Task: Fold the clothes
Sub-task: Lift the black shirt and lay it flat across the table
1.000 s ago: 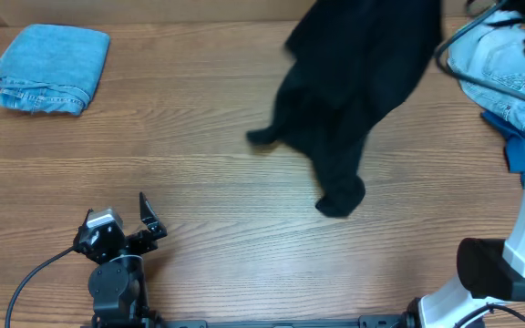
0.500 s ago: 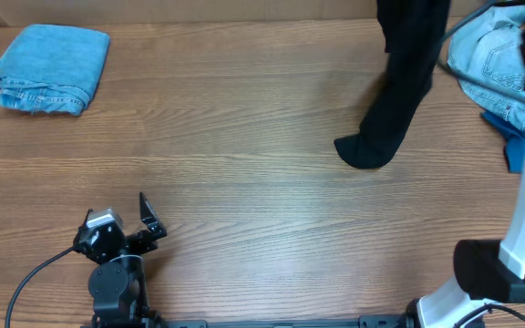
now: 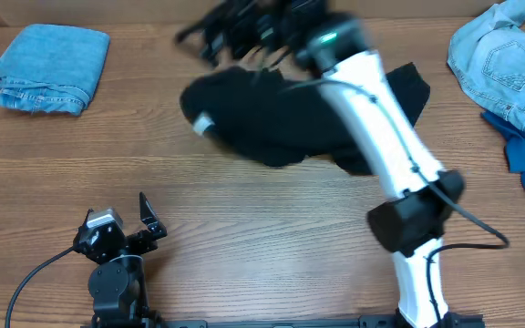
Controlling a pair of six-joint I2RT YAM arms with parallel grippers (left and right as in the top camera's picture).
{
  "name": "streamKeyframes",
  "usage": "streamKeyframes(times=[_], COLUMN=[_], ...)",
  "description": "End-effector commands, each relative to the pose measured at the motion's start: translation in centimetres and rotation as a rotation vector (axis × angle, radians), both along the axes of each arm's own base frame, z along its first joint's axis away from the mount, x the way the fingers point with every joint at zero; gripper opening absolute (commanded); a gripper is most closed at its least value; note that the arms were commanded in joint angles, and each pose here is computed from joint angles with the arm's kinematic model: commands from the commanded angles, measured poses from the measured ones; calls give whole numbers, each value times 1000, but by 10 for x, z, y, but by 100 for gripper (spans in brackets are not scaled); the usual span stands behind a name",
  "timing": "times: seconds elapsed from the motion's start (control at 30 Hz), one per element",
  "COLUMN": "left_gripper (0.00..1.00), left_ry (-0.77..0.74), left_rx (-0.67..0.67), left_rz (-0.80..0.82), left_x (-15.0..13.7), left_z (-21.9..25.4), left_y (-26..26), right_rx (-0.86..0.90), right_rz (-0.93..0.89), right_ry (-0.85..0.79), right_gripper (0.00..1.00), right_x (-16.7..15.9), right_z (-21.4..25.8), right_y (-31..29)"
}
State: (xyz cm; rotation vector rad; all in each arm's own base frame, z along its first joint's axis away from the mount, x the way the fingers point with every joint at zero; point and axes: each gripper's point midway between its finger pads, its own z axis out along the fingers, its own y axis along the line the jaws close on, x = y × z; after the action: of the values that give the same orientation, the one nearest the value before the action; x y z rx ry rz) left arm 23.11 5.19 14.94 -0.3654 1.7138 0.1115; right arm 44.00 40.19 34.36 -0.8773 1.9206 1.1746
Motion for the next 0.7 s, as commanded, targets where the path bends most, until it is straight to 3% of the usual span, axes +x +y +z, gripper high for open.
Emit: streamKeyframes(times=[0.0,0.17,0.4,0.67], left_gripper=[100,100,100,100], left_ry=[-3,-3,-3,-3], left_rx=[21,21,21,21], left_rz=[16,16,16,16], left_x=[-1,-1,-1,-1], left_z=[1,1,1,1], left_y=[3,3,3,3], right_rx=[37,-59,-326,-470], right_rz=[12,-134,-561,-859], right_ry=[-176,-120,60,415], right_gripper=[100,100,100,100], right_x=[-31,-15,41,41], right_z=[66,58,4,-54], right_y=[-2,-44,-172,-305])
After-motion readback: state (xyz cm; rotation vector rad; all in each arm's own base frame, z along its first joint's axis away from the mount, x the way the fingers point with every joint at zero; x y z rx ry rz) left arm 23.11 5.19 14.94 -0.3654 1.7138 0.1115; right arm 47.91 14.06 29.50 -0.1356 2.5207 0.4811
